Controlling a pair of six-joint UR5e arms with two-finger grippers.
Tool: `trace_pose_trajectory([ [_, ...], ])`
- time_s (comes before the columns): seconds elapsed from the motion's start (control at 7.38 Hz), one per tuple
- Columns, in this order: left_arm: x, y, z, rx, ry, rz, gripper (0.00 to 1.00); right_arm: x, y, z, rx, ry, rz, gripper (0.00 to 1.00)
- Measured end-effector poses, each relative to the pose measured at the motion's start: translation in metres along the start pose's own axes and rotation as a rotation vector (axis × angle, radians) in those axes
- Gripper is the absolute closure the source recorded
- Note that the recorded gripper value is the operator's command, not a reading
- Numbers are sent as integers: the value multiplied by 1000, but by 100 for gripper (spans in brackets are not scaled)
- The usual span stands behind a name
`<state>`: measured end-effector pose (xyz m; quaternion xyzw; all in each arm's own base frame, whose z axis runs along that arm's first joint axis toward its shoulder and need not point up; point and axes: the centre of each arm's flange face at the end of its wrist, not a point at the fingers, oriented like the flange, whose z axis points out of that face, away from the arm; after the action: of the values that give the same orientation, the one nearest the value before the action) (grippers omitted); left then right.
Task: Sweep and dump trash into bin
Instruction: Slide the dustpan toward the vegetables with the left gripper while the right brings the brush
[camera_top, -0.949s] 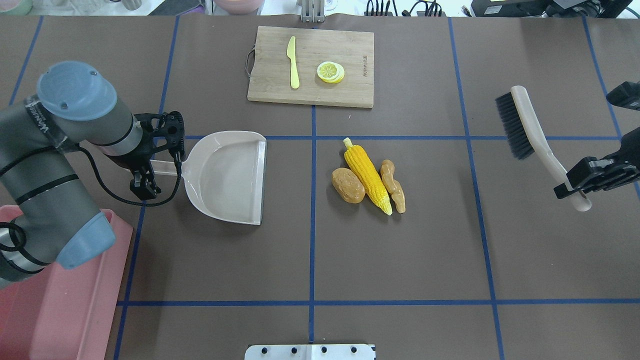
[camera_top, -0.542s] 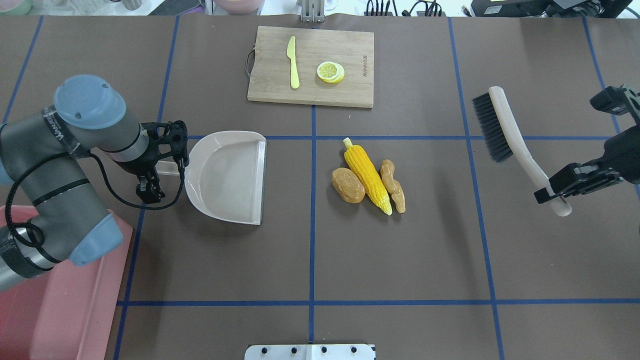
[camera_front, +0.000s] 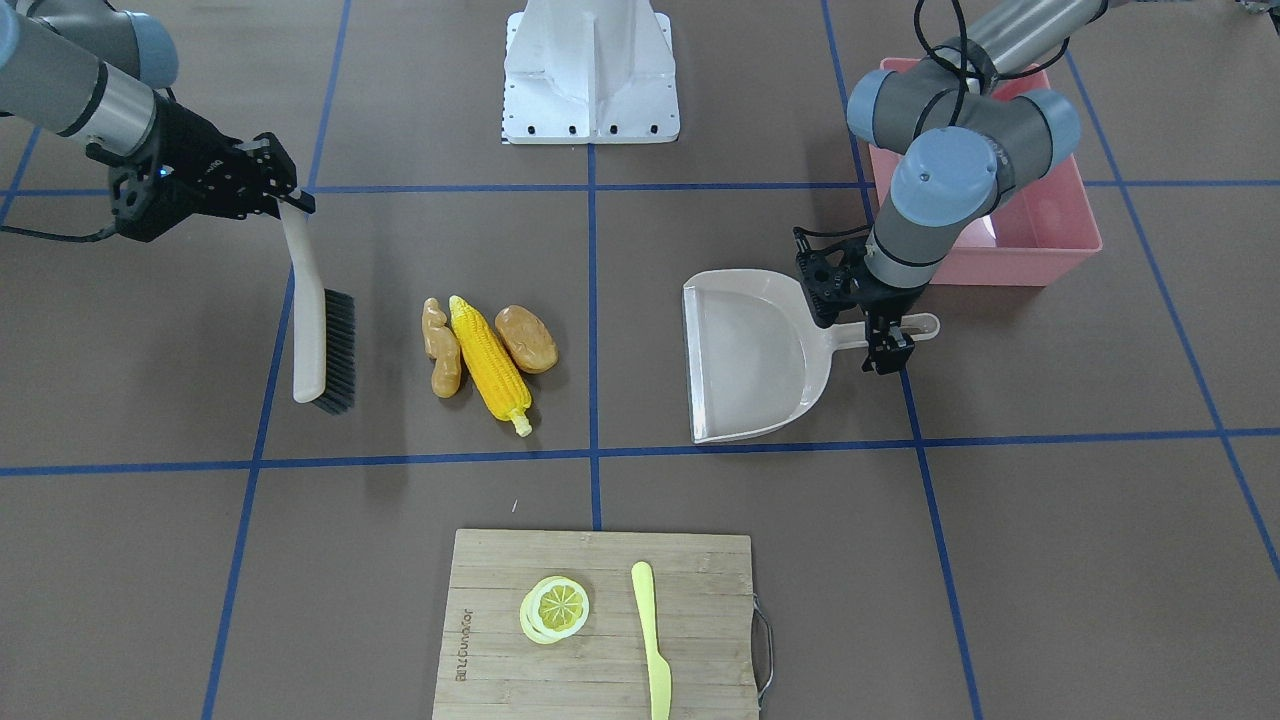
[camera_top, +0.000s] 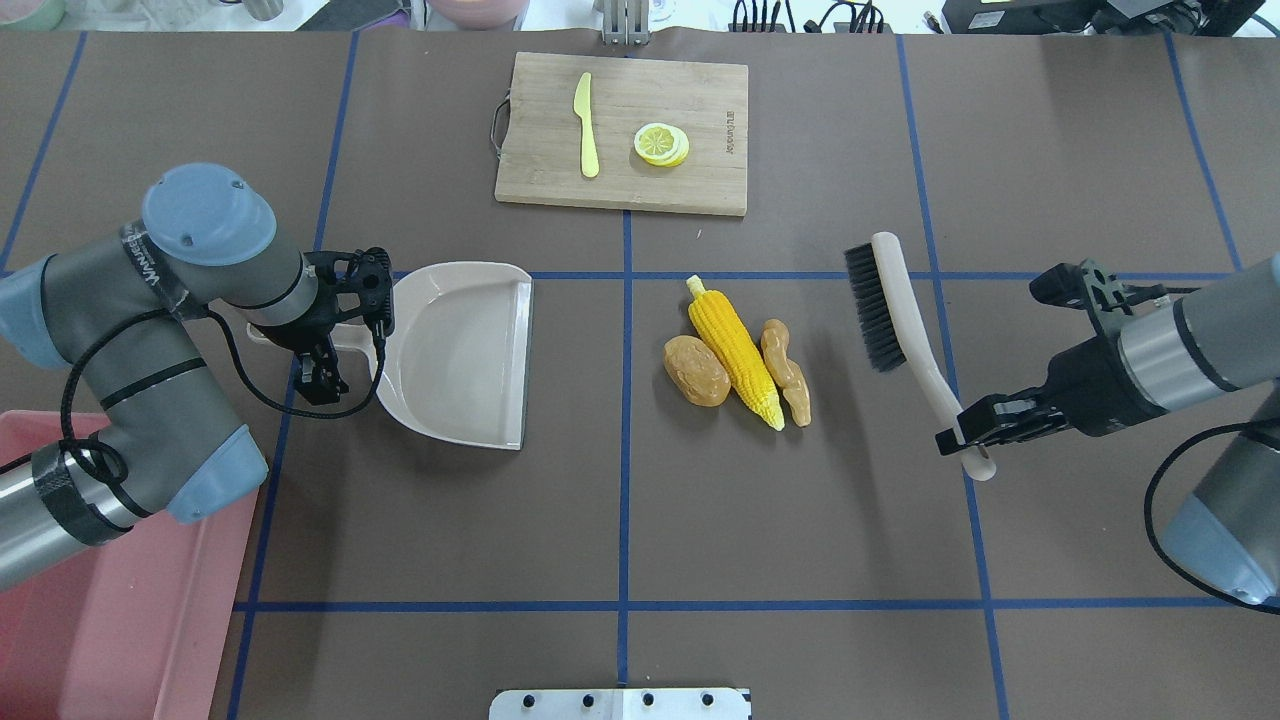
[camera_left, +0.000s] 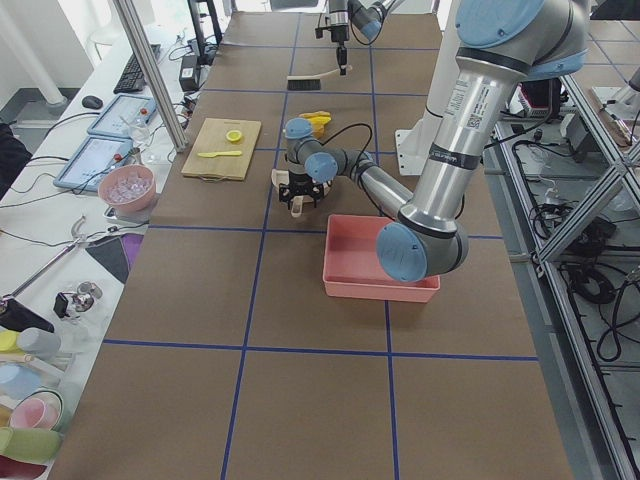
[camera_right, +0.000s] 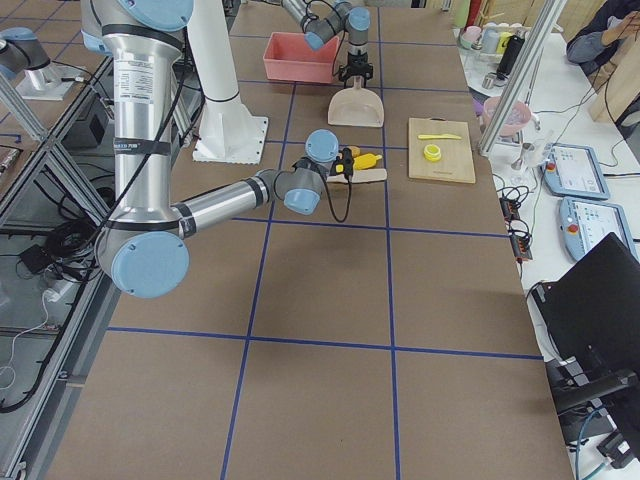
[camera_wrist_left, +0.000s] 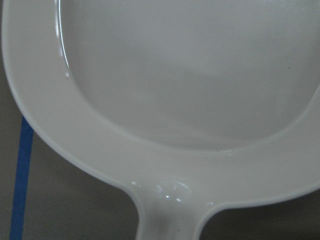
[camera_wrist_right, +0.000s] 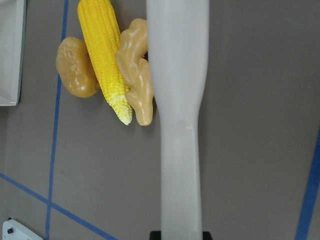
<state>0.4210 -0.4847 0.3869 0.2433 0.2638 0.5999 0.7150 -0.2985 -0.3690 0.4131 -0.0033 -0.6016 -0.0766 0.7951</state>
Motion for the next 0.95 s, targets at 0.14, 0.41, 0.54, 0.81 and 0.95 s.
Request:
trace_pose_trajectory([
  [0.14, 1, 0, -1, 6, 4, 2, 49, 5, -2, 15, 3, -23, 23, 100],
  [0.41, 6, 0, -5, 26, 27, 6, 100, 17, 1, 35, -6, -58, 43, 100],
  [0.54, 7, 0, -6, 30, 33, 6, 100, 17, 5, 41, -17, -69, 49, 100],
  [0.81, 8, -1, -14, 40, 42, 5, 100, 13, 8, 48, -28, -80, 56, 100],
  [0.95, 7, -3, -20, 47, 43, 4, 100, 7, 8, 51, -32, -87, 54, 100],
])
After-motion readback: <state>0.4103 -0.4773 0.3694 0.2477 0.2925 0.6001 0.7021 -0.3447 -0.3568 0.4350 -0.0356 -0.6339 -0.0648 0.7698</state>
